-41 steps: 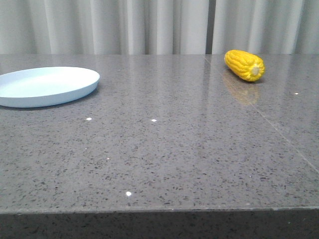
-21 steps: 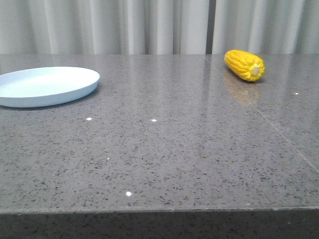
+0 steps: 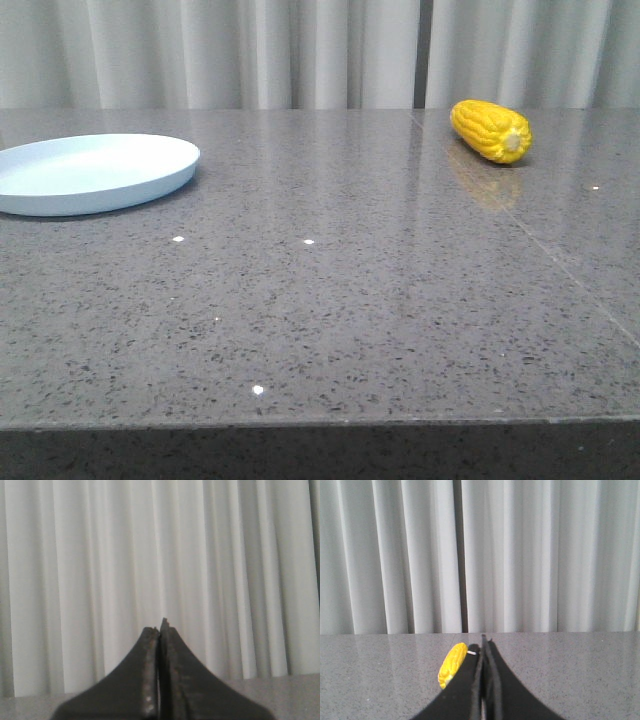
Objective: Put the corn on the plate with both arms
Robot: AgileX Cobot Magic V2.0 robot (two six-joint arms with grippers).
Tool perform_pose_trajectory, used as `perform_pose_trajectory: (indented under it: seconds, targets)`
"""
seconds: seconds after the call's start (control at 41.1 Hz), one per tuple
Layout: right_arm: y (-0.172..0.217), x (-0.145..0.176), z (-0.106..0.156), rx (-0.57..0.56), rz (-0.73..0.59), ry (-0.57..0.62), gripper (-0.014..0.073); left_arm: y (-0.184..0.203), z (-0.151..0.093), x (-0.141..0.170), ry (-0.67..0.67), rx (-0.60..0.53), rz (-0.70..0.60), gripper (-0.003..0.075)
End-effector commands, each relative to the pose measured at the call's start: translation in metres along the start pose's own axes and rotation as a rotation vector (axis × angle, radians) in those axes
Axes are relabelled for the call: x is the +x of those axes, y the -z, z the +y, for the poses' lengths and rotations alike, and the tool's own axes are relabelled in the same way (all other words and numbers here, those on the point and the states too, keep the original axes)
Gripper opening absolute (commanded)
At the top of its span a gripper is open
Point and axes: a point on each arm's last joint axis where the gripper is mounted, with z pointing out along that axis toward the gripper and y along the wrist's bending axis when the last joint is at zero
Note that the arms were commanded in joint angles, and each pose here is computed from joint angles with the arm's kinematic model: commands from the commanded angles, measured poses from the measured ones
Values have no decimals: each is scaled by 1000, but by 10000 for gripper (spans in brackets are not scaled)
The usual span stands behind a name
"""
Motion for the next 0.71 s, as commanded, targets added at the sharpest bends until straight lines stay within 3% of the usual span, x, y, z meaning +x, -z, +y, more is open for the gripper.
perform_pose_trajectory:
  seconds: [0.0,0.195,0.438,0.682]
  targets:
    - [-4,-35,3,3,-20,18,-68,-9,4,-36,16,8,-12,-20]
    - [-32,-63,6,21,216,28,-68,-40,5,-59,14,57,241,-20]
    - [-71,-43,4,44,516,26,-68,-69,-1,-30,35,111,541,-20]
    - [-92,-23,2,56,657,24,-66,-84,-2,-16,38,121,622,-20]
